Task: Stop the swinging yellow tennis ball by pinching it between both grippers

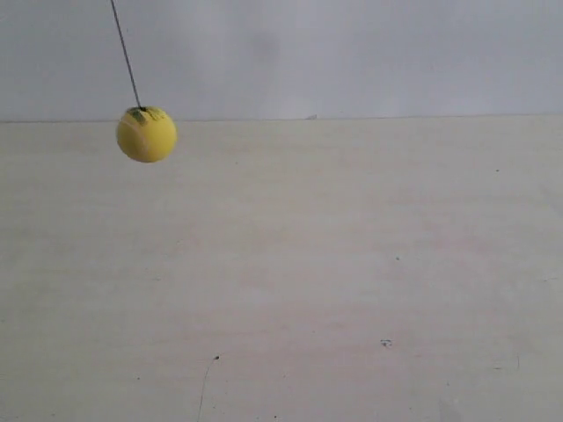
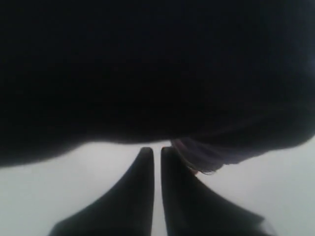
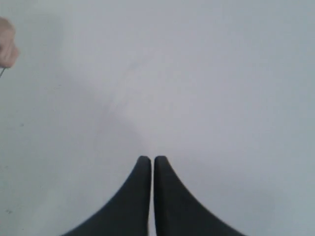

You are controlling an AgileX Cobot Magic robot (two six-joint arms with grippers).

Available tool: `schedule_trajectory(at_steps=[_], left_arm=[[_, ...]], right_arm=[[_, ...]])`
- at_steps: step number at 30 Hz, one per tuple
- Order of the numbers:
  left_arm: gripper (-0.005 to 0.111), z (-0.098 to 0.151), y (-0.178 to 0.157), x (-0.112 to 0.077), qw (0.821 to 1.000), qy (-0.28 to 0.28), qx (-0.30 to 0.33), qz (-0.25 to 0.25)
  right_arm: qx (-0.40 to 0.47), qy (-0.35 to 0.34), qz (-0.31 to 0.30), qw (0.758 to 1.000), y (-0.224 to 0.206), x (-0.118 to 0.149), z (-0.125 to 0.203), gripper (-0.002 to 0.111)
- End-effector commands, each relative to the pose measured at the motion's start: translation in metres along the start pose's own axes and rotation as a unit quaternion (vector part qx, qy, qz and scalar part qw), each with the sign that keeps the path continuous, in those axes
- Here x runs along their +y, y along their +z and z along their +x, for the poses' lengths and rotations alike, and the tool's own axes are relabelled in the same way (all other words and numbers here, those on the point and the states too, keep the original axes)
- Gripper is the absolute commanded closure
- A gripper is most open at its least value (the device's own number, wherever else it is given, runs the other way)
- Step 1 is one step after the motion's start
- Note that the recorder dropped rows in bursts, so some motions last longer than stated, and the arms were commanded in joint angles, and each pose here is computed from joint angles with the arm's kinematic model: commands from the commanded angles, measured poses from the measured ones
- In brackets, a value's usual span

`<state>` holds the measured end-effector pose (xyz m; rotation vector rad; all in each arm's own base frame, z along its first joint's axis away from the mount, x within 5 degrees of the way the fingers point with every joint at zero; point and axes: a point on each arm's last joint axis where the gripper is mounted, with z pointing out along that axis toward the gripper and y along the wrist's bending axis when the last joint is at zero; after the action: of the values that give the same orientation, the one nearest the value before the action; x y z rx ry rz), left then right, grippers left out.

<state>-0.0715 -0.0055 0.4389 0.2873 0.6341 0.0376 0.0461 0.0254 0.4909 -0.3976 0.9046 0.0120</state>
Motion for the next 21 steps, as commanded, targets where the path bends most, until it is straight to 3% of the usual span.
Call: schedule_trajectory(at_steps=[1,5,11,21], left_arm=[[0.102,-0.008,-0.009,0.011,0.998,-0.019,0.010,-0.058],[0.102,-0.006,-0.009,0.013,0.995,-0.028,0.025,-0.087],[0.102,-0.003,-0.007,0.001,0.997,-0.003,0.020,-0.069],[0.102,0.013,-0.006,-0.004,0.996,0.009,0.049,-0.076]], right_arm=[[0.005,-0.008,0.111,0.994,-0.042,-0.019,-0.018,0.108],[0.007,-0.045,0.198,0.979,-0.093,-0.029,-0.026,0.108],[-0.055,-0.050,0.210,0.975,-0.144,-0.021,-0.033,0.108],[-0.045,-0.025,0.201,0.978,-0.137,-0.020,-0.029,0.108]])
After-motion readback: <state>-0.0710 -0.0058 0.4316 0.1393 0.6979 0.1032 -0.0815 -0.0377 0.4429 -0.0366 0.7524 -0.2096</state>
